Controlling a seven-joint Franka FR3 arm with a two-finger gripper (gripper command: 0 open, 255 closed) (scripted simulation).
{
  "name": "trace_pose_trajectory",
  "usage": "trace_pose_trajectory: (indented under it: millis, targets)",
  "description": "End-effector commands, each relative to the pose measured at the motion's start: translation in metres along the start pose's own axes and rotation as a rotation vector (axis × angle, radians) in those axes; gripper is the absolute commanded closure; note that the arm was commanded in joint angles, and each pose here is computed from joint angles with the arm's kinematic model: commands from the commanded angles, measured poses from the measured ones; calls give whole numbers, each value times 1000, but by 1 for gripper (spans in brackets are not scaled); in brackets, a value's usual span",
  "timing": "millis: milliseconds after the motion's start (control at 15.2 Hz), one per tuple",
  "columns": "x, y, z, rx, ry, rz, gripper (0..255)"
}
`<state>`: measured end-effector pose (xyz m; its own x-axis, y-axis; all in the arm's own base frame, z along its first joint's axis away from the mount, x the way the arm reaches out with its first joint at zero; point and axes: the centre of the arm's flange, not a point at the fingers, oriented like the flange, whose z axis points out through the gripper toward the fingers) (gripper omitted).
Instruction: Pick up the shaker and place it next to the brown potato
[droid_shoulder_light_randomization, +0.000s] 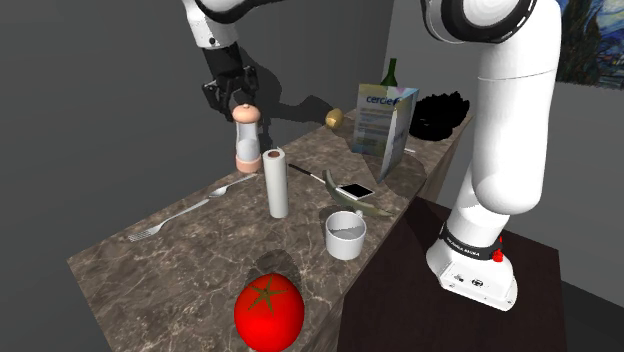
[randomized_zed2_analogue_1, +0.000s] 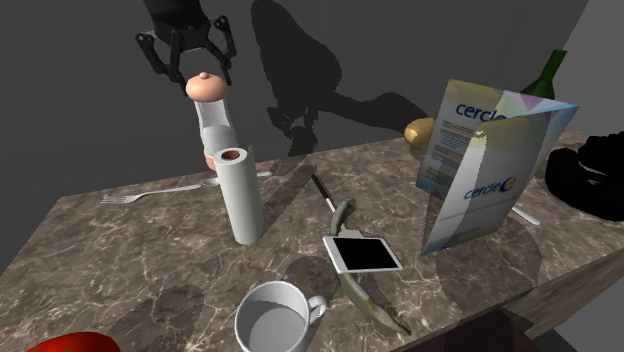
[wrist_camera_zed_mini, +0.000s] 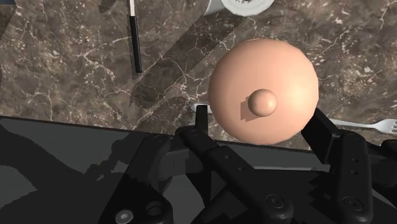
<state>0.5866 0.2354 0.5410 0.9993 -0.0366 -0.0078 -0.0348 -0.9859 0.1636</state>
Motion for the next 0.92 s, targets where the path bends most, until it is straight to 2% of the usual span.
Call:
trace_pose_trajectory:
  millis: [0, 858]
  targets:
    - [-1, 1, -11, 0, 0, 0, 255]
    - [-1, 12, -78, 0, 0, 0, 255]
